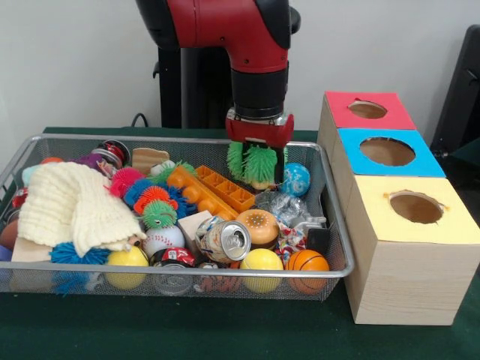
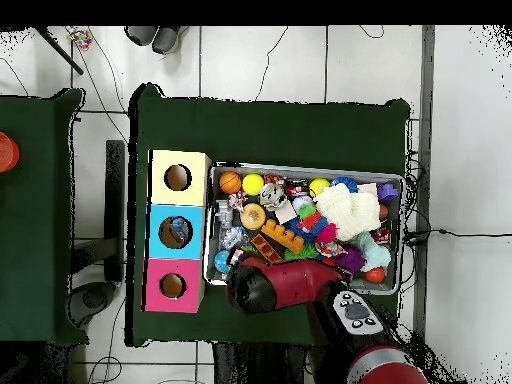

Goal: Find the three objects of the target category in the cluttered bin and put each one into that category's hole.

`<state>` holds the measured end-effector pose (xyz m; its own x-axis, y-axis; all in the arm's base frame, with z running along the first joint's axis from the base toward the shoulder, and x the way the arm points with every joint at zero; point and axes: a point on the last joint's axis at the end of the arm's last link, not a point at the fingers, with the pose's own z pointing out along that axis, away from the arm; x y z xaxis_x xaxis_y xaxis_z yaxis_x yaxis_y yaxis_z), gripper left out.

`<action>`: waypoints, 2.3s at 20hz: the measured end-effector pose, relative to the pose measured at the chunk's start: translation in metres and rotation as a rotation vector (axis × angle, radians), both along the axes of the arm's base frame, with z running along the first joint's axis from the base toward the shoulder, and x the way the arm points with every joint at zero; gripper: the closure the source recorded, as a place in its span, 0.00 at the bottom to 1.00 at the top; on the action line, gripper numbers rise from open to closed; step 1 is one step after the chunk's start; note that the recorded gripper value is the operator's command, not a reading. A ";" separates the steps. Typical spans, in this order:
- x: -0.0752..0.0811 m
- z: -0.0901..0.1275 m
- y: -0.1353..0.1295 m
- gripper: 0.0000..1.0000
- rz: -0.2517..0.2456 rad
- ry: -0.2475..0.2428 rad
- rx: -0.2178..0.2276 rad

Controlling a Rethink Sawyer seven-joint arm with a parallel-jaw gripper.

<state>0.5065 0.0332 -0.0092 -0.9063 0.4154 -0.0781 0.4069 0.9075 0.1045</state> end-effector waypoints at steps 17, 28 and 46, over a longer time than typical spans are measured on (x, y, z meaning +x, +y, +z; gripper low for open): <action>0.139 -0.005 -0.032 0.00 0.024 0.127 0.055; 0.165 -0.027 -0.060 0.00 0.195 0.143 0.052; 0.070 -0.061 -0.003 0.00 0.549 -0.256 -0.108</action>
<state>0.5767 0.0304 -0.0707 -0.9326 -0.1295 -0.3369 -0.1490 0.9883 0.0325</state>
